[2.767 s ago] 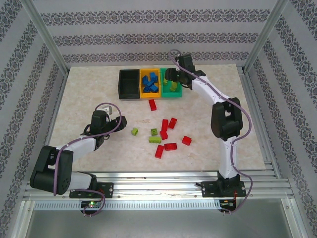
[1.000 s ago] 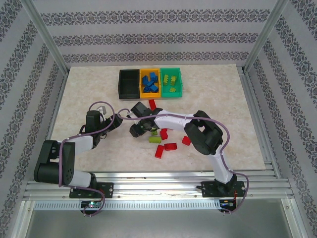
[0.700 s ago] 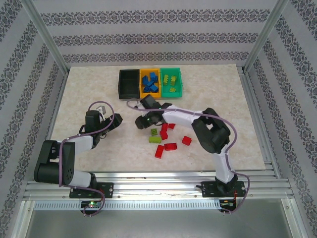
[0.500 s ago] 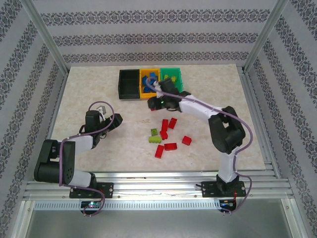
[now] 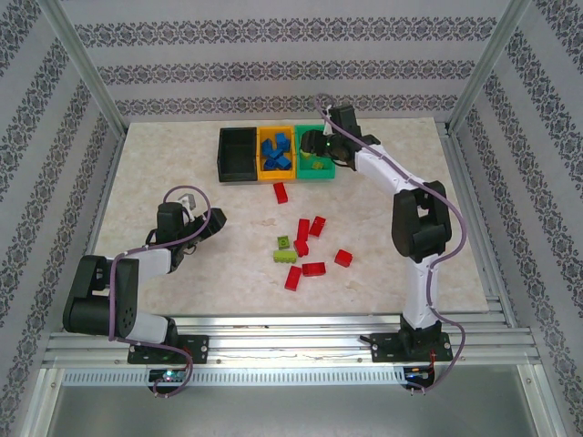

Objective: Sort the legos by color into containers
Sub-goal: Place the lego in the container, then pick up the lego from the bottom-center of the table.

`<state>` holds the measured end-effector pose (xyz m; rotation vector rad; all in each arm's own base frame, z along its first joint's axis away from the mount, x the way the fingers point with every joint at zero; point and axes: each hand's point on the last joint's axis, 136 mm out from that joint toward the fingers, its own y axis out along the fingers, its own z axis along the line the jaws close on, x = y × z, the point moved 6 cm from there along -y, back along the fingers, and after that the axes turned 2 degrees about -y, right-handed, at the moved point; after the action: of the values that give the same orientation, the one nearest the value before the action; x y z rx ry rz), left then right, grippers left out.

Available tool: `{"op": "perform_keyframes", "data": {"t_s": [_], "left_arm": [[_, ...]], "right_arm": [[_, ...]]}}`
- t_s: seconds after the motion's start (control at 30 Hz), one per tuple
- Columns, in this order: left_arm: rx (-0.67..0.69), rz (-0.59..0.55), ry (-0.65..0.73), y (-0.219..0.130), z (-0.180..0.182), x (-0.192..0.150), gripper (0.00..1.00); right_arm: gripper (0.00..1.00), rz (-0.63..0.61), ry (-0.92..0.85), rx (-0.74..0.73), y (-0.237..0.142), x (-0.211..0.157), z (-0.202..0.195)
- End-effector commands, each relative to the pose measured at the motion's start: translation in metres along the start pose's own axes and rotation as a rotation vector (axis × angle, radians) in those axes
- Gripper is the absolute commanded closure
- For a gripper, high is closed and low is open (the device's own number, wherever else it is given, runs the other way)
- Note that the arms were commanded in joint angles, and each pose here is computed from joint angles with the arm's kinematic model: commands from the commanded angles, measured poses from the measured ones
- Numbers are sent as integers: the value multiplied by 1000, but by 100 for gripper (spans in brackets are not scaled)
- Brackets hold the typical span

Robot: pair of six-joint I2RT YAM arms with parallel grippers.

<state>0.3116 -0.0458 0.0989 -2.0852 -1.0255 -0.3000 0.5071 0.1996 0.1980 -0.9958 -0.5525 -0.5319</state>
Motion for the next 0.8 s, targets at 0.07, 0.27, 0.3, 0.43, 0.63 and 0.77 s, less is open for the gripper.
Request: {"op": "perform_keyframes", "data": {"t_s": [0.07, 0.27, 0.3, 0.43, 0.63, 0.77], "left_arm": [[-13, -24, 1, -2, 0, 5, 25], [-24, -18, -10, 0, 0, 5, 25], [-28, -14, -14, 1, 0, 4, 25], [-47, -1, -29, 5, 0, 2, 21], [-74, 22, -52, 10, 0, 0, 19], [-85, 29, -58, 11, -1, -1, 19]], "right_arm": [[42, 75, -36, -2, -4, -35, 14], [42, 203, -147, 50, -29, -103, 33], [42, 236, -175, 56, -33, -116, 36], [42, 369, -296, 156, -51, -166, 56], [41, 542, -495, 203, -71, -229, 76], [41, 604, -615, 173, -76, -251, 83]]}}
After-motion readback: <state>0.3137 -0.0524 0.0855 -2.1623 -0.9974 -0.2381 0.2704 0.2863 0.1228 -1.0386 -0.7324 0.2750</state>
